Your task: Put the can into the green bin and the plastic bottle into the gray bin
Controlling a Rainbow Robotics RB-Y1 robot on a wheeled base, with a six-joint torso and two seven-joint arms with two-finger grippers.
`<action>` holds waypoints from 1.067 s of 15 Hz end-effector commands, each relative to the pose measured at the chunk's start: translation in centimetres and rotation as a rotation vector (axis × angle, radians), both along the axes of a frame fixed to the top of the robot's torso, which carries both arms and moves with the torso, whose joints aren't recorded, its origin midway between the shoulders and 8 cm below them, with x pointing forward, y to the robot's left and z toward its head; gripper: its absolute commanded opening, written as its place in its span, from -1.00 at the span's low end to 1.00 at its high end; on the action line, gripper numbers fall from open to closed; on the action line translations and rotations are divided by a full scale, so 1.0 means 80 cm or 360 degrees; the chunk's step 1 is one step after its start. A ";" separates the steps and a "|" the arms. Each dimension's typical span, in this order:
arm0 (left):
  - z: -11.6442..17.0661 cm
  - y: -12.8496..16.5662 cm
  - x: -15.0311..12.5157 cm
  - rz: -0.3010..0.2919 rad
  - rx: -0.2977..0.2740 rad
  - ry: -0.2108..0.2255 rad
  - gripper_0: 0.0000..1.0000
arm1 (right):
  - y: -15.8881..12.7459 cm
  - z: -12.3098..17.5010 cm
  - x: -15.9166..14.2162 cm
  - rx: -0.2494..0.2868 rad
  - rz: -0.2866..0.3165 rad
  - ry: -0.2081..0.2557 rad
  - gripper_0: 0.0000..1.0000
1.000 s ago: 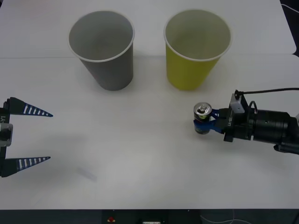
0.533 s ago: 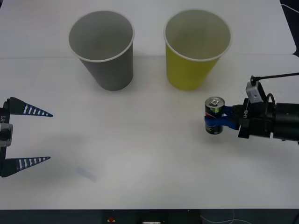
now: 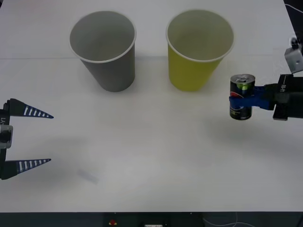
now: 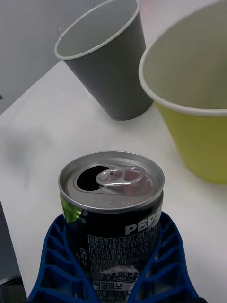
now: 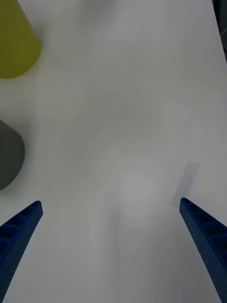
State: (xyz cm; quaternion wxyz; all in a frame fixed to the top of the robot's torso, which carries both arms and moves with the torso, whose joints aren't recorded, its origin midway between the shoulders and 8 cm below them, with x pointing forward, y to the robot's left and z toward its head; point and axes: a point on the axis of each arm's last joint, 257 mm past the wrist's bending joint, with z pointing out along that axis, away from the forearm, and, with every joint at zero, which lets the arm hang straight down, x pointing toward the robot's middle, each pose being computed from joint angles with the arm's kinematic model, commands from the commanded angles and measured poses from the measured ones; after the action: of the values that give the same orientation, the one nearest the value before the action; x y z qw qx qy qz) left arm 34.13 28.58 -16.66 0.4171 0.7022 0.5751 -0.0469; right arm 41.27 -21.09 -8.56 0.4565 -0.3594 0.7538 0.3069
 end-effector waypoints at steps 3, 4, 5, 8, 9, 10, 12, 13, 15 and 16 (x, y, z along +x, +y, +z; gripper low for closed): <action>0.000 0.000 0.000 0.0000 0.0000 0.0000 1.00 | -0.010 0.068 -0.001 0.0048 -0.0103 0.0030 -1.00; 0.000 0.000 0.000 0.0000 0.0000 0.0000 1.00 | -0.010 0.078 0.006 0.0039 -0.0132 0.0020 -1.00; 0.000 0.000 0.000 0.0000 0.0000 0.0000 1.00 | -0.010 0.089 0.015 0.0023 -0.0166 0.0000 -1.00; 0.000 0.000 0.000 0.0000 0.0000 0.0000 1.00 | -0.010 0.114 0.041 -0.0093 -0.0255 -0.0043 -1.00; 0.000 0.000 0.000 0.0000 0.0000 0.0000 1.00 | -0.008 0.120 0.049 -0.0135 -0.0263 -0.0066 -1.00; 0.000 0.000 0.000 0.0000 0.0000 0.0000 1.00 | -0.003 0.127 0.064 -0.0172 -0.0265 -0.0099 -1.00; 0.000 0.000 0.000 0.0000 0.0000 0.0000 1.00 | 0.010 0.135 0.086 -0.0181 -0.0245 -0.0096 -1.00; 0.000 0.000 0.000 0.0000 0.0000 0.0000 1.00 | 0.015 0.139 0.101 -0.0197 -0.0242 -0.0091 -1.00; 0.000 0.000 0.000 0.0000 0.0000 0.0000 1.00 | 0.029 0.144 0.131 -0.0241 -0.0246 -0.0094 -1.00; 0.000 0.000 0.000 0.0000 0.0000 0.0000 1.00 | 0.034 0.142 0.144 -0.0261 -0.0258 -0.0090 -1.00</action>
State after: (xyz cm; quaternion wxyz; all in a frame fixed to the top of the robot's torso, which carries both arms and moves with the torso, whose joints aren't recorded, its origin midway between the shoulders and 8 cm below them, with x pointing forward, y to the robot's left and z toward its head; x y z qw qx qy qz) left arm 34.13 28.58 -16.66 0.4171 0.7022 0.5751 -0.0469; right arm 52.04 -18.69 2.91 0.4714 -0.3421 0.7877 0.2007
